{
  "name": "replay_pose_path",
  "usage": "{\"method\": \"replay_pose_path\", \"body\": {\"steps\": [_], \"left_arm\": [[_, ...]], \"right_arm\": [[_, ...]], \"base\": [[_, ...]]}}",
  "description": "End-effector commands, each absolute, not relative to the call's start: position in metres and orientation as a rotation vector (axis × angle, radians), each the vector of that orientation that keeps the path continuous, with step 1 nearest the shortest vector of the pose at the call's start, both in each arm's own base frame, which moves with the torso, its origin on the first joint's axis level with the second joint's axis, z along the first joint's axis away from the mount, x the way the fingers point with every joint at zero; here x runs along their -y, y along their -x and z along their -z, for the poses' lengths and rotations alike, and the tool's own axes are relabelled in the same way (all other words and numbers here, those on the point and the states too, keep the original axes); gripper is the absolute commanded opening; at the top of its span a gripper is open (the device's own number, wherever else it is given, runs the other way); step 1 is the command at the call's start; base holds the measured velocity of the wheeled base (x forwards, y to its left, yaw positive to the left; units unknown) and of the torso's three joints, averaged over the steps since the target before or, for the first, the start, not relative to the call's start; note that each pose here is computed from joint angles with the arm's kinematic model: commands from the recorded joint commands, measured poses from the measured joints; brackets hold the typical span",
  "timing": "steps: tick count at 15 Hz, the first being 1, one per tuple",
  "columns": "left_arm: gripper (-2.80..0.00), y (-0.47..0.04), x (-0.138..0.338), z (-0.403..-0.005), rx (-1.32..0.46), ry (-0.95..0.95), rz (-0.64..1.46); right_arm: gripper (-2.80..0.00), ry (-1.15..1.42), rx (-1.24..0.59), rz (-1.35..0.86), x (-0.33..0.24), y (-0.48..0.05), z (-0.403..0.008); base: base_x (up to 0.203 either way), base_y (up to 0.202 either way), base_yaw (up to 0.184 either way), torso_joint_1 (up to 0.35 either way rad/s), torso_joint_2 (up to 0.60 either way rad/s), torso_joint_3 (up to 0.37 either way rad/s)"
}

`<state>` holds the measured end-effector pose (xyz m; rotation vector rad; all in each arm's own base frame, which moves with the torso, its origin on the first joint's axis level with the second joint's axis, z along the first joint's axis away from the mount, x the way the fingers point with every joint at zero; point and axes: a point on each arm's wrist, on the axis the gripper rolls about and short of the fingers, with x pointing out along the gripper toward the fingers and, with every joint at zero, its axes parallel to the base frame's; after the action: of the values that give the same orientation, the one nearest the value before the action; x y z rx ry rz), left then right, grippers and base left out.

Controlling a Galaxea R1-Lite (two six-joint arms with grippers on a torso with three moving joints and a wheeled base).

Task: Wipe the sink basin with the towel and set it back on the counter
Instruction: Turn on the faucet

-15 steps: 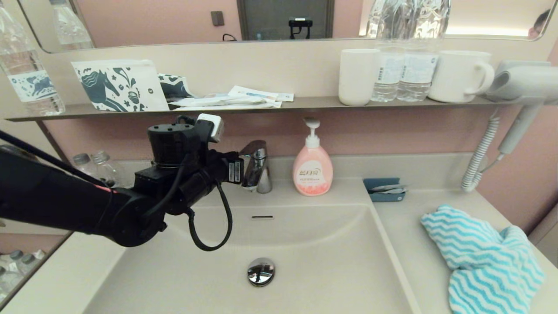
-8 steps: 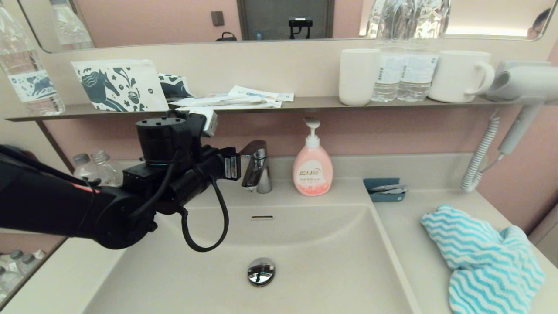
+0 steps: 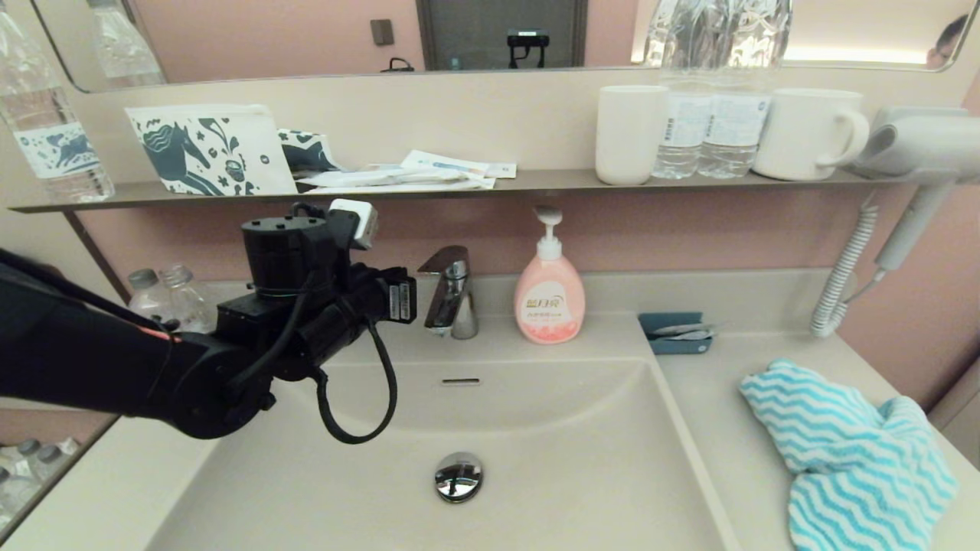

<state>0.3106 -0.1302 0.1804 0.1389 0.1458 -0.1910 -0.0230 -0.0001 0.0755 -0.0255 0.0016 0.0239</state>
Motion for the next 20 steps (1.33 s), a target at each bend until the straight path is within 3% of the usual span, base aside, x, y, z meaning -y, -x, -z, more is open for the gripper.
{"method": "replay_pose_path", "body": {"steps": [1, 20], "left_arm": [[-2.8, -0.308, 0.133, -0.181, -0.143, -0.139, 0.199], [-2.8, -0.311, 0.157, -0.194, -0.094, -0.083, 0.206]], "right_arm": [[-2.8, 0.026, -0.004, -0.025, 0.0, 0.023, -0.075], [-2.8, 0.026, -0.003, -0.025, 0.0, 0.023, -0.075]], "base": [[0.0, 0.0, 0.0, 0.0, 0.0, 0.0], [0.0, 0.0, 0.0, 0.0, 0.0, 0.0]]}}
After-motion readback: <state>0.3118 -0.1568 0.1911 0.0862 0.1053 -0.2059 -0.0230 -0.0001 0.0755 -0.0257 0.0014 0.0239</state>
